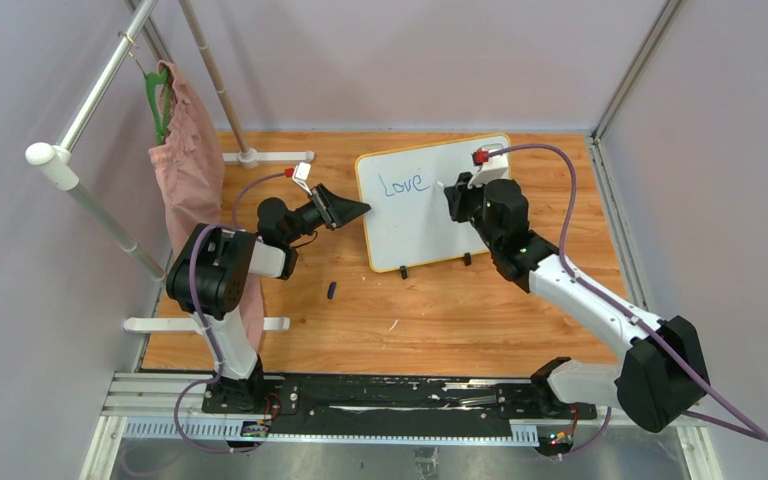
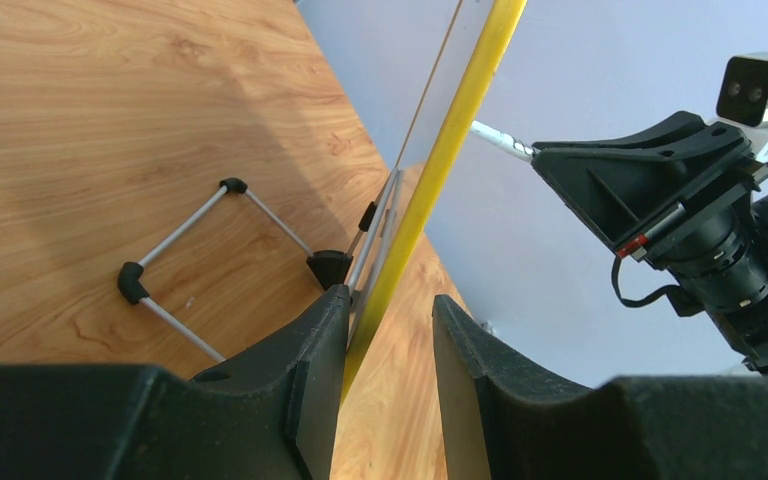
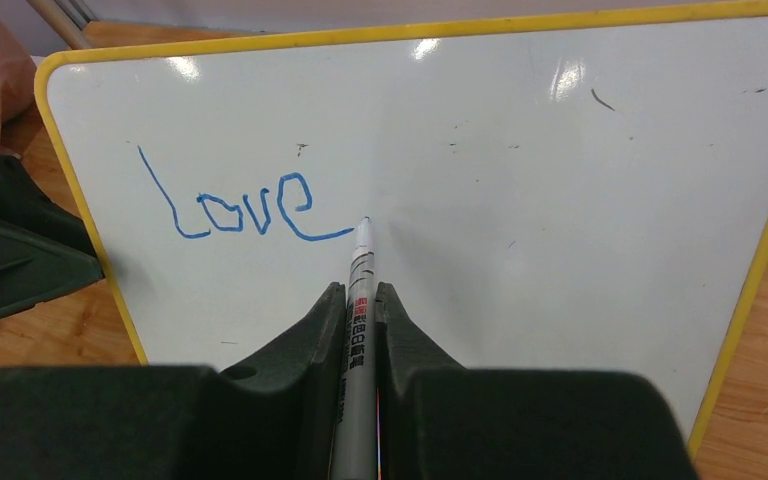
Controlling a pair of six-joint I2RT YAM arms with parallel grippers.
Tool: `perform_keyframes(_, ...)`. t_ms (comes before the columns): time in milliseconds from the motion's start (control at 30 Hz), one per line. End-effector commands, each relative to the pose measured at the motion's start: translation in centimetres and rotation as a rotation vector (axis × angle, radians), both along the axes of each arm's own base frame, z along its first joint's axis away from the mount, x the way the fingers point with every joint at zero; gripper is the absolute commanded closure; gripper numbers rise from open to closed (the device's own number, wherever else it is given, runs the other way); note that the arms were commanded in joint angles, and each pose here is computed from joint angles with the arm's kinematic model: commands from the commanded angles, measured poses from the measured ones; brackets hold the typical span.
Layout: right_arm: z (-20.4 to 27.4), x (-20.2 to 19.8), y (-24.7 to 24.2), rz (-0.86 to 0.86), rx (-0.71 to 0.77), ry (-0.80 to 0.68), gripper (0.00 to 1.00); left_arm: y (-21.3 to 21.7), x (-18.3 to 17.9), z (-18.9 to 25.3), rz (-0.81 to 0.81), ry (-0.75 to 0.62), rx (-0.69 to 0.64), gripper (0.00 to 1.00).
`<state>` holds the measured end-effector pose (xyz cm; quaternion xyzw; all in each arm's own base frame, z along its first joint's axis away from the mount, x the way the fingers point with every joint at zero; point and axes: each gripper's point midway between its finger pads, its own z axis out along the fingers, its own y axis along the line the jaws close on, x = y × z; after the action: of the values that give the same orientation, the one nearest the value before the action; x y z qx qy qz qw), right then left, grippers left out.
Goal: Write a sentence on the whiteboard
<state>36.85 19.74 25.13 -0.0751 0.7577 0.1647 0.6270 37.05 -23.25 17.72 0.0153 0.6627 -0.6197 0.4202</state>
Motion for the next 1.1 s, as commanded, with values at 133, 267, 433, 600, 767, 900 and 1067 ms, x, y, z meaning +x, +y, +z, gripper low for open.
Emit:
perform_keyframes(133, 2.6, 0.8, 0.4, 0.023, 0.024, -0.063, 1.0, -0.3, -0.3, 1.4, -0.021, -0.067, -0.018, 0.59)
perform_keyframes(267, 2.5, 1.2, 0.6, 0.015, 0.025, -0.059, 1.0, -0.3, -0.4, 1.4, -0.022, -0.067, -0.017, 0.59)
perform_keyframes(433, 2.4, 1.8, 0.3, -0.007, 0.026, -0.055, 1.0, -0.3, -0.3, 1.3, -0.022, -0.065, -0.017, 0.59)
perform_keyframes(600, 2.1, 2.5, -0.1, -0.031, 0.025, -0.04, 1.0, -0.3, -0.3, 1.4, -0.022, -0.066, -0.019, 0.59)
perform_keyframes(767, 1.9, 2.9, -0.6, -0.057, 0.019, -0.037, 1.0, -0.3, -0.3, 1.4, -0.022, -0.066, -0.019, 0.59)
perform_keyframes(900, 1.6, 3.1, -1.1, -0.074, 0.017, -0.029, 1.0, -0.3, -0.3, 1.3, -0.022, -0.063, -0.02, 0.59)
perform_keyframes(1067, 1.6, 3.3, -1.6, -0.094, 0.017, -0.027, 1.0, -0.3, -0.3, 1.4, -0.023, -0.067, -0.021, 0.59)
